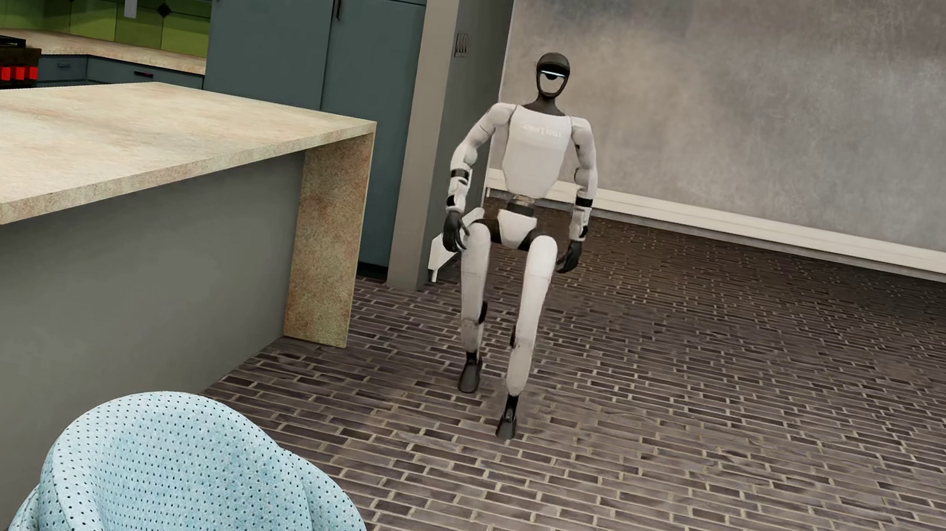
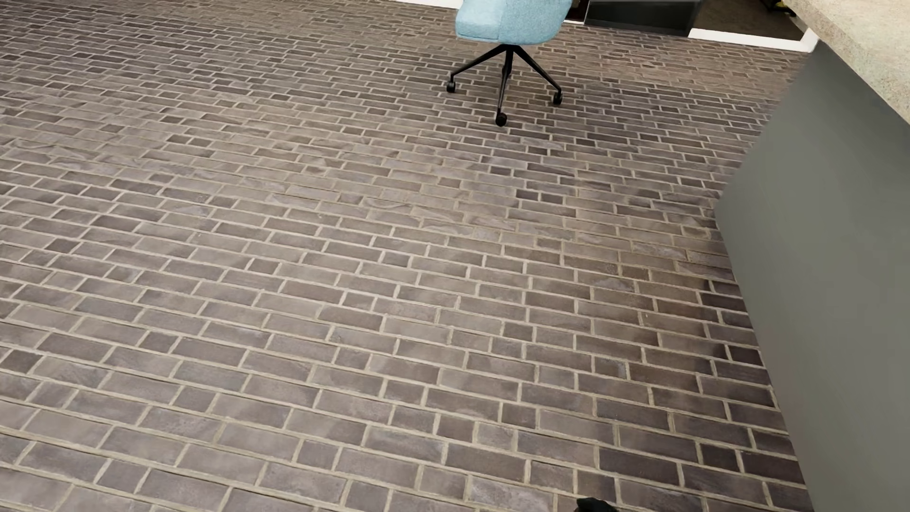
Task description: Walk to the officechair
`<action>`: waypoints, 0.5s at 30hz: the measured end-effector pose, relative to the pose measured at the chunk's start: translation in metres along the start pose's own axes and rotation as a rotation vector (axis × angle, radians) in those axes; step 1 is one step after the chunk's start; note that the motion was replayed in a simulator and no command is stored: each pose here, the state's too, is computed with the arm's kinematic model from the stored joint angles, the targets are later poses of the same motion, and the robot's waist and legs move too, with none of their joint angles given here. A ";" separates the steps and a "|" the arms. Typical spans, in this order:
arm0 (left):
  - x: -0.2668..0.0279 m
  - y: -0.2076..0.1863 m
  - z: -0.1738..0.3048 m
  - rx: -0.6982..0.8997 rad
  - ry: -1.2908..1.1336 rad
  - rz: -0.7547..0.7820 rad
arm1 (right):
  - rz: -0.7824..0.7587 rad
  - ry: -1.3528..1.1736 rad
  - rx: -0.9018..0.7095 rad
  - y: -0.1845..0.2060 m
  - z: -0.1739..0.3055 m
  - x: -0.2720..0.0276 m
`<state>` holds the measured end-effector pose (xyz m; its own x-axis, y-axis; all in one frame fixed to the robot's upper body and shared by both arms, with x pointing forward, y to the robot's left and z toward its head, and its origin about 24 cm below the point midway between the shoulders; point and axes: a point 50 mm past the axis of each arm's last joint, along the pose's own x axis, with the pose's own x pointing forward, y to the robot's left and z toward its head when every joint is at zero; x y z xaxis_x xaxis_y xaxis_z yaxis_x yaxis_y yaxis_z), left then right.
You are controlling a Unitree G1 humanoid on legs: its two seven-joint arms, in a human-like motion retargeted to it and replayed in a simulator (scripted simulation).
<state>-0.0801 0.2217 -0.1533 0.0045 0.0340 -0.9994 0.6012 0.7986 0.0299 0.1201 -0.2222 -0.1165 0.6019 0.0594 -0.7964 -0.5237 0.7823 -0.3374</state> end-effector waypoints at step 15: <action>-0.018 0.114 0.069 -0.213 -0.291 0.343 | 0.574 0.428 -0.221 0.151 -0.121 -0.094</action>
<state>0.0436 0.2708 -0.1335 0.4143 0.1716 -0.8938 0.3499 0.8766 0.3304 -0.0886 -0.1843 -0.1535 -0.0659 0.1394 -0.9880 -0.8209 0.5554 0.1332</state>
